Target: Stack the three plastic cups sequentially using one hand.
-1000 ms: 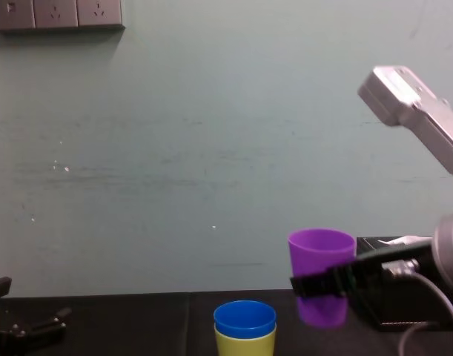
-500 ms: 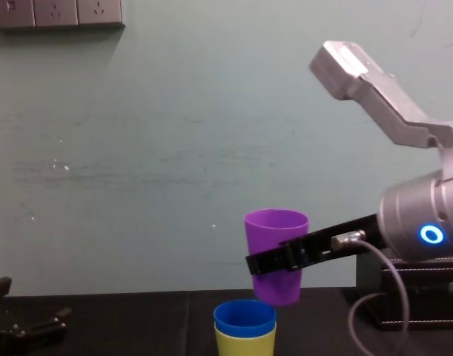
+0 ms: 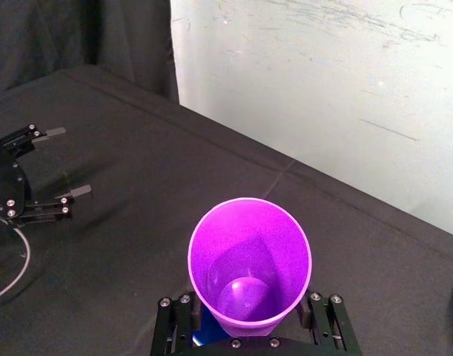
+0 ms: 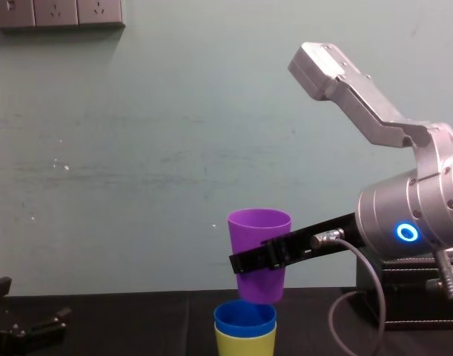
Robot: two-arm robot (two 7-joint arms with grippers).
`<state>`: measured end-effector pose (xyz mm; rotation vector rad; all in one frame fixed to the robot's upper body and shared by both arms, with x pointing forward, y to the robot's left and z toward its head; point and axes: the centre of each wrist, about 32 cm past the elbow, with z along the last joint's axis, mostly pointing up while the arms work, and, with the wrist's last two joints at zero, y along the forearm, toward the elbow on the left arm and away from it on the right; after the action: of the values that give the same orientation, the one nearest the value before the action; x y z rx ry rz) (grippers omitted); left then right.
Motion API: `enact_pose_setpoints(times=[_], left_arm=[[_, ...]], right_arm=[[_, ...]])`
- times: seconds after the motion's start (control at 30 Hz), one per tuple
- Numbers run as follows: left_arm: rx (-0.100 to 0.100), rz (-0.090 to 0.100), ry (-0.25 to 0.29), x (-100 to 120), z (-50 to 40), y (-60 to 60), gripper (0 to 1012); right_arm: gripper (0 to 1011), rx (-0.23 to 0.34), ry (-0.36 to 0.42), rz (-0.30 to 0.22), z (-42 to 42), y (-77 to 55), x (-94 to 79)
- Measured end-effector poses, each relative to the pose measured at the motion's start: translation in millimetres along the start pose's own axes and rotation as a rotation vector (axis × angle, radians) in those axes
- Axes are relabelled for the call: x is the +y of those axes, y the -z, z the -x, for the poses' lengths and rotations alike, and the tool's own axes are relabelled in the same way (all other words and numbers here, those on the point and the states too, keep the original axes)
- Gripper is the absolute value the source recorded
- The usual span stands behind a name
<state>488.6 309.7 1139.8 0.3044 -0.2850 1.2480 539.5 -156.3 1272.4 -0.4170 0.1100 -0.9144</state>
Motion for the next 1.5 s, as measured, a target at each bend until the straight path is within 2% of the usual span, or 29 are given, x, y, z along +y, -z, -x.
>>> enact_pose_setpoints(times=[0.87, 1.5], left_arm=[[0.0, 0.0, 0.0, 0, 0.0, 0.0, 1000], [0.0, 0.0, 0.0, 0, 0.0, 0.0, 1000]], right_arm=[[712, 0.014, -0.031, 0.011, 7.2, 8.5, 13.7], [712, 0.025, -0.03, 0.018, 8.3, 12.8, 19.5]])
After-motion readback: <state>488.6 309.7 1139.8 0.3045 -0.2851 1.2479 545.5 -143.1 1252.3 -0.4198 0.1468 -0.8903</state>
